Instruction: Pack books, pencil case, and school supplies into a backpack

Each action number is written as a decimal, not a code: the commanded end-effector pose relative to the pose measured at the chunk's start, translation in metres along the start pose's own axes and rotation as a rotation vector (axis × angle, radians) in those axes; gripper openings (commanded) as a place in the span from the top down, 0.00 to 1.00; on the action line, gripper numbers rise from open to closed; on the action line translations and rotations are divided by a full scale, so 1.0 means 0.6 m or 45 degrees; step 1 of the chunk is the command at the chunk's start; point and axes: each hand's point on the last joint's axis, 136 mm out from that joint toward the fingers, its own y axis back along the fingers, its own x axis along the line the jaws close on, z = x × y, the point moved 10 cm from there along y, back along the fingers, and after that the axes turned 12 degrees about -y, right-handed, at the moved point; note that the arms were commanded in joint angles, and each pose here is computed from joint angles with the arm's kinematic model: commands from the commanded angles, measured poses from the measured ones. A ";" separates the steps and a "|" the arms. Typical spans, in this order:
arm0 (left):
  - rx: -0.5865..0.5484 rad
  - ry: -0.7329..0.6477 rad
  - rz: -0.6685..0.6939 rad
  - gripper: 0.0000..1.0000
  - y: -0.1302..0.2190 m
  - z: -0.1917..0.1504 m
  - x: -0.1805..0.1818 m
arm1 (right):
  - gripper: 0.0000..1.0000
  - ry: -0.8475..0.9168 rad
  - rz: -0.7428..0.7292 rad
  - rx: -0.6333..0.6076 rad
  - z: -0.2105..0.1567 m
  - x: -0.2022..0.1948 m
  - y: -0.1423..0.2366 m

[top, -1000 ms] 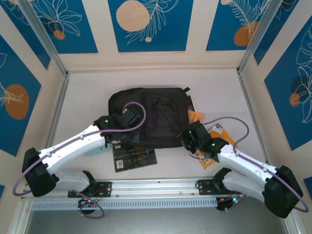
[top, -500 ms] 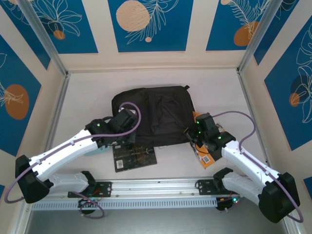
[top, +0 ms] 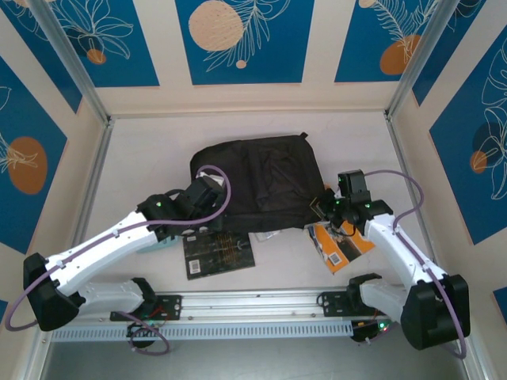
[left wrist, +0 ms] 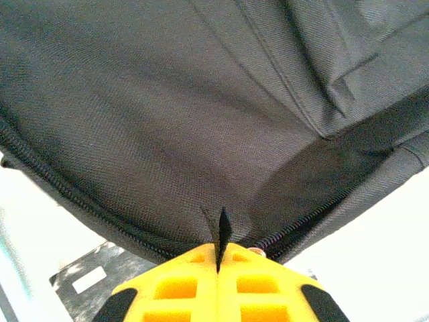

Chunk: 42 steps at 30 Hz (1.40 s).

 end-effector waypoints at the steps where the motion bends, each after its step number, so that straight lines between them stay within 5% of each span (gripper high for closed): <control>1: -0.001 -0.076 -0.106 1.00 0.005 0.011 -0.013 | 0.89 0.043 -0.048 -0.029 0.025 0.001 0.002; 3: -0.004 -0.051 -0.179 1.00 -0.006 0.024 -0.026 | 0.43 0.103 0.004 0.017 0.026 0.022 0.006; 6: 0.002 -0.011 -0.302 1.00 -0.019 0.042 -0.048 | 0.15 0.125 -0.033 -0.027 0.027 0.042 0.038; 11: -0.010 0.063 -0.398 1.00 -0.023 0.060 -0.065 | 0.18 -0.013 -0.187 -0.122 0.014 0.037 0.102; 17: -0.020 0.119 -0.461 1.00 -0.015 0.062 -0.077 | 0.35 -0.241 -0.008 0.055 -0.047 0.014 0.114; 26: -0.029 0.116 -0.466 1.00 -0.001 0.050 -0.080 | 0.17 -0.247 0.098 0.195 -0.121 0.053 0.042; 30: -0.013 0.121 -0.472 1.00 0.000 0.041 -0.078 | 0.29 -0.269 0.061 0.202 -0.128 0.064 0.009; 38: -0.007 0.082 -0.357 1.00 0.014 0.023 -0.057 | 0.90 -0.254 -0.057 0.047 -0.116 0.048 0.003; 42: 0.019 0.062 -0.271 1.00 0.013 0.010 -0.044 | 1.00 -0.237 -0.114 0.008 -0.108 0.034 0.009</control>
